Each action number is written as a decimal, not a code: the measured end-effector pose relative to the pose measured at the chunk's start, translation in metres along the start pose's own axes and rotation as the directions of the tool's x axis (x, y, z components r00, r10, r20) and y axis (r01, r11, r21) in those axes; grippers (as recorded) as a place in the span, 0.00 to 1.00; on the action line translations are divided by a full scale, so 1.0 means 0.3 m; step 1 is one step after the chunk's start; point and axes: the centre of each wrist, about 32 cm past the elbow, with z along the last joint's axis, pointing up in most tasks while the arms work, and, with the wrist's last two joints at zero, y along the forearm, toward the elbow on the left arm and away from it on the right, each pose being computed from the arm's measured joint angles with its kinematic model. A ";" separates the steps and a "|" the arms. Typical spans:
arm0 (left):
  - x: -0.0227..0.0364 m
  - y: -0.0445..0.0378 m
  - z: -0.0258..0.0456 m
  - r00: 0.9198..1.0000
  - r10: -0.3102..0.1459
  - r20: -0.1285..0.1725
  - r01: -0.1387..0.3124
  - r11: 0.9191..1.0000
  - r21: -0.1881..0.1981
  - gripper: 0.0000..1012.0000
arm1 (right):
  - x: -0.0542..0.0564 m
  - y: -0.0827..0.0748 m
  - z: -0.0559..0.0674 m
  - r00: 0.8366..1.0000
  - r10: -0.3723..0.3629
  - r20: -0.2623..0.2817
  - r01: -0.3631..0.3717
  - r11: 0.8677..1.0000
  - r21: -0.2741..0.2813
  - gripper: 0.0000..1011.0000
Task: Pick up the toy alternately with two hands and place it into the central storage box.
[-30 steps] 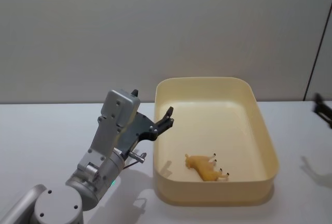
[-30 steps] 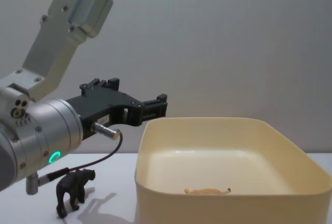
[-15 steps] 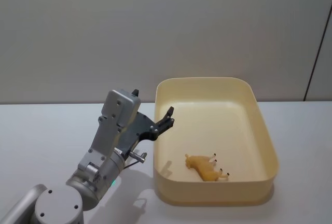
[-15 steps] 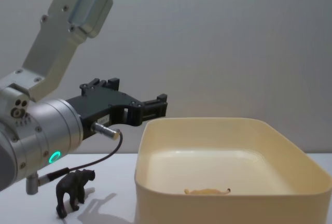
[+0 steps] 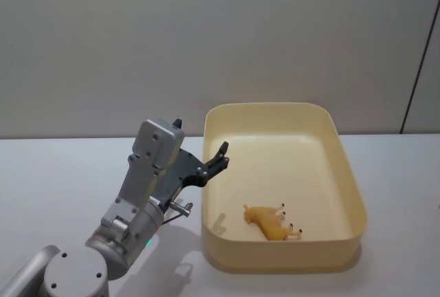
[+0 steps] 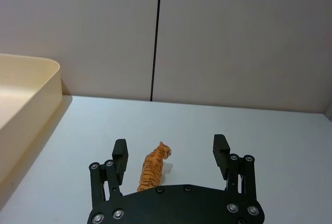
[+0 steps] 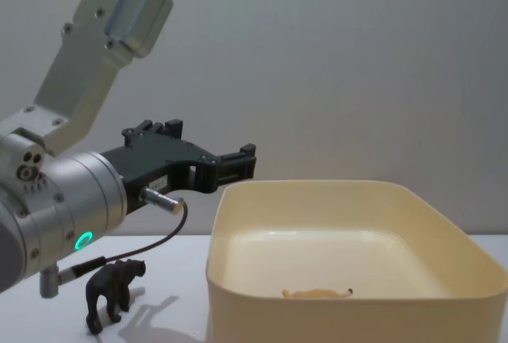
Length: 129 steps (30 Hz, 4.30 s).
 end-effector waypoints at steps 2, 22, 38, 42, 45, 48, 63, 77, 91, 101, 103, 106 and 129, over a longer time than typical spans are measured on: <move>0.000 0.000 0.000 1.000 0.000 0.000 0.000 1.000 0.000 0.99 | -0.004 0.010 -0.012 1.000 0.006 0.002 -0.006 1.000 -0.014 0.99; 0.000 0.000 0.000 1.000 0.000 0.000 0.000 1.000 0.000 0.99 | -0.074 0.114 -0.116 1.000 0.024 -0.002 -0.024 0.993 -0.115 0.99; 0.000 0.000 0.000 1.000 0.000 0.000 0.000 1.000 0.000 0.99 | -0.114 0.173 -0.160 1.000 0.012 0.006 -0.011 0.989 -0.150 0.74; 0.000 0.000 0.000 1.000 0.000 0.000 0.000 1.000 0.000 0.99 | -0.118 0.180 -0.164 1.000 0.012 0.007 -0.011 0.988 -0.153 0.62; 0.000 0.000 0.000 1.000 0.000 0.000 0.000 1.000 0.000 0.99 | -0.120 0.182 -0.165 1.000 0.012 0.007 -0.010 0.988 -0.154 0.56; 0.000 0.000 0.000 1.000 0.000 0.000 0.000 1.000 0.000 0.99 | -0.120 0.182 -0.165 1.000 0.014 0.007 -0.013 0.988 -0.151 0.44; 0.000 0.000 0.000 1.000 0.000 0.000 0.000 1.000 0.000 0.99 | -0.151 0.182 -0.117 0.997 0.070 -0.010 -0.071 0.997 -0.039 0.30; 0.000 0.000 0.000 1.000 0.000 0.000 0.000 1.000 0.000 0.99 | -0.220 0.213 0.013 0.981 0.184 -0.067 -0.177 0.979 0.101 0.30; 0.000 0.000 0.000 1.000 0.000 0.000 0.000 1.000 0.000 0.99 | -0.348 0.295 0.108 0.923 0.374 -0.092 -0.362 0.924 0.125 0.30; 0.000 0.000 0.000 1.000 0.000 0.000 0.000 1.000 0.000 0.99 | -0.430 0.356 0.139 0.885 0.458 -0.087 -0.449 0.887 0.109 0.45; 0.000 0.000 0.000 1.000 0.000 0.000 0.000 1.000 0.000 0.99 | -0.443 0.365 0.145 0.878 0.470 -0.085 -0.461 0.881 0.107 0.53; 0.000 0.000 0.000 1.000 0.000 0.000 0.000 1.000 0.000 0.99 | -0.456 0.374 0.151 0.872 0.483 -0.084 -0.474 0.874 0.105 0.61; 0.000 0.000 0.000 1.000 0.000 0.000 0.000 1.000 0.000 0.99 | -0.296 0.285 0.142 0.921 0.370 -0.118 -0.354 0.925 0.141 0.99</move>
